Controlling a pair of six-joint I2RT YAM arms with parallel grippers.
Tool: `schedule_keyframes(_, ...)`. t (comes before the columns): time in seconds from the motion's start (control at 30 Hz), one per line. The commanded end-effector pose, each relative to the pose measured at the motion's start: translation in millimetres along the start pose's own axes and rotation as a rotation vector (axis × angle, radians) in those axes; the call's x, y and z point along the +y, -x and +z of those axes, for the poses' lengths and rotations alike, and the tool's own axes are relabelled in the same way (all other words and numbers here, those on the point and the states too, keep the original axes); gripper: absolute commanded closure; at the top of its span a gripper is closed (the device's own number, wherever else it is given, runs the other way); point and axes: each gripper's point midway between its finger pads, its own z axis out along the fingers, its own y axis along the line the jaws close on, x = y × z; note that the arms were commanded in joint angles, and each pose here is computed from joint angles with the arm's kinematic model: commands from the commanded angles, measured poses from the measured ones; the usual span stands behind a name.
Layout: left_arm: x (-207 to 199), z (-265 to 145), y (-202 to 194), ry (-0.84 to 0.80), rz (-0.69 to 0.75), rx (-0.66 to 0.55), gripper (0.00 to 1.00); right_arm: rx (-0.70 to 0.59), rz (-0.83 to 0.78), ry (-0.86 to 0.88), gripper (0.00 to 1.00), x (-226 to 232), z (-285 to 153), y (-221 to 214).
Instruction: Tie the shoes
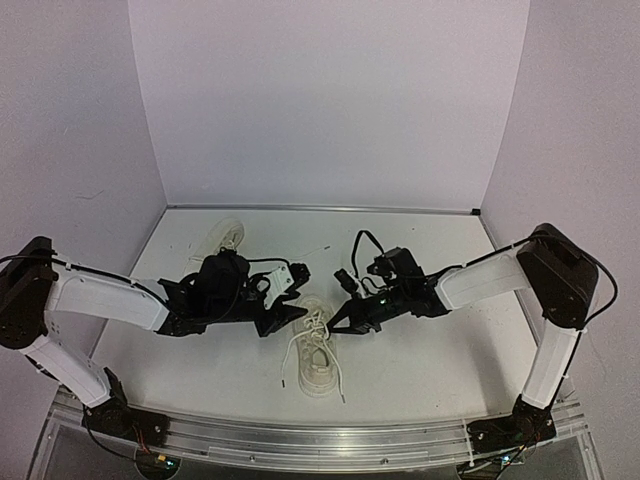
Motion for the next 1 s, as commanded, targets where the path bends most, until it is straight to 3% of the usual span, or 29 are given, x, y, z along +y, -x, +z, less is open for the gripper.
schedule_keyframes(0.0, 17.7, -9.6, 18.4, -0.007, -0.117, 0.002, 0.54, -0.033, -0.069, 0.001, 1.0, 16.2, -11.0, 6.7)
schedule_keyframes(0.1, 16.0, -0.3, 21.7, -0.041, -0.191, 0.047, 0.49, -0.024, -0.08, -0.001, 1.0, 17.3, -9.5, 5.6)
schedule_keyframes(0.47, -0.1, 24.3, 23.8, -0.155, -0.383, 0.038, 0.37, 0.016, -0.146, 0.0, 1.0, 35.7, 3.5, -2.0)
schedule_keyframes(0.97, -14.7, 33.3, 12.5, -0.227, -0.46, 0.036, 0.35, 0.011, -0.16, -0.013, 1.0, 40.6, 5.8, 0.9)
